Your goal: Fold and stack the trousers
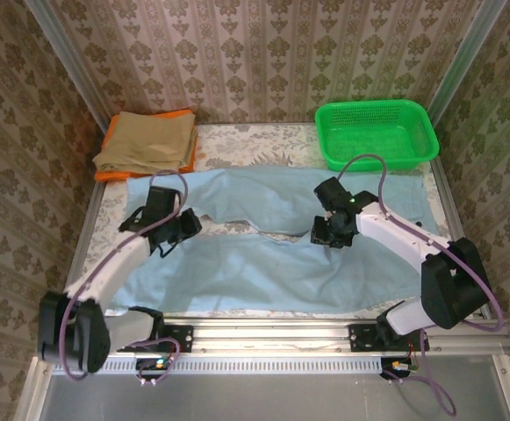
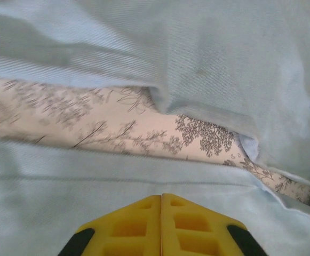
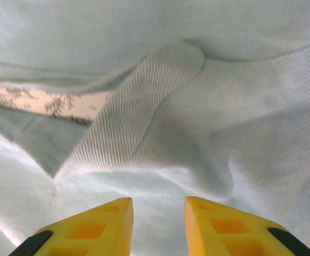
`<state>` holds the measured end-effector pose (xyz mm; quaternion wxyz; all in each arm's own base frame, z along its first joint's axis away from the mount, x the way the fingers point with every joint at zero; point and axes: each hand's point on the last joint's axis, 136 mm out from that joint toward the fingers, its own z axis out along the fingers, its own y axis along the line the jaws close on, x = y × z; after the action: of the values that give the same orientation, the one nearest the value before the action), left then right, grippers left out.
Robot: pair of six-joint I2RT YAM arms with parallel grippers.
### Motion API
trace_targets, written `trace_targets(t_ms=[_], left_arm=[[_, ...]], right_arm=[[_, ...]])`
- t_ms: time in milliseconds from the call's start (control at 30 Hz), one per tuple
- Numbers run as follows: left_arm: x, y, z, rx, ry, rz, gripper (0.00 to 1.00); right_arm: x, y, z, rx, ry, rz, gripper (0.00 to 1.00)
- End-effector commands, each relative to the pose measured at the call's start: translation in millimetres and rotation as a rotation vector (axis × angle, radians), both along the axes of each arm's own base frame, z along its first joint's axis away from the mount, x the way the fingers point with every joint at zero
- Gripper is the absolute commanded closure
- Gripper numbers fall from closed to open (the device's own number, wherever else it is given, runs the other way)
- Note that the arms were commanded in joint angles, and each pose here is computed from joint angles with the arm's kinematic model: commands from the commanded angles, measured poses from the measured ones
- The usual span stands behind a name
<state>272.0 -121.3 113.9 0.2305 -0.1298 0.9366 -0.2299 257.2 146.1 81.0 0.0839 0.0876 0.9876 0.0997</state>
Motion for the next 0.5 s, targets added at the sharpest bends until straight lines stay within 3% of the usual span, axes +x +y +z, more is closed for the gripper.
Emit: trace_targets(t_ms=[0, 200, 400, 467], left_arm=[[-45, 26, -26, 0.058, 0.119, 0.078, 0.83], [-47, 13, -75, -0.018, 0.203, 0.104, 0.92], [-25, 23, -102, 0.054, 0.204, 0.129, 0.96], [-18, 24, -111, 0.024, 0.247, 0.141, 0.98]], right_arm=[[-10, -8, -7, -0.047, 0.025, 0.020, 0.66], [46, -9, -45, -0.065, 0.054, 0.028, 0.69], [86, -29, -59, -0.079, 0.071, -0.034, 0.70], [93, -39, -63, -0.089, 0.079, -0.061, 0.69]])
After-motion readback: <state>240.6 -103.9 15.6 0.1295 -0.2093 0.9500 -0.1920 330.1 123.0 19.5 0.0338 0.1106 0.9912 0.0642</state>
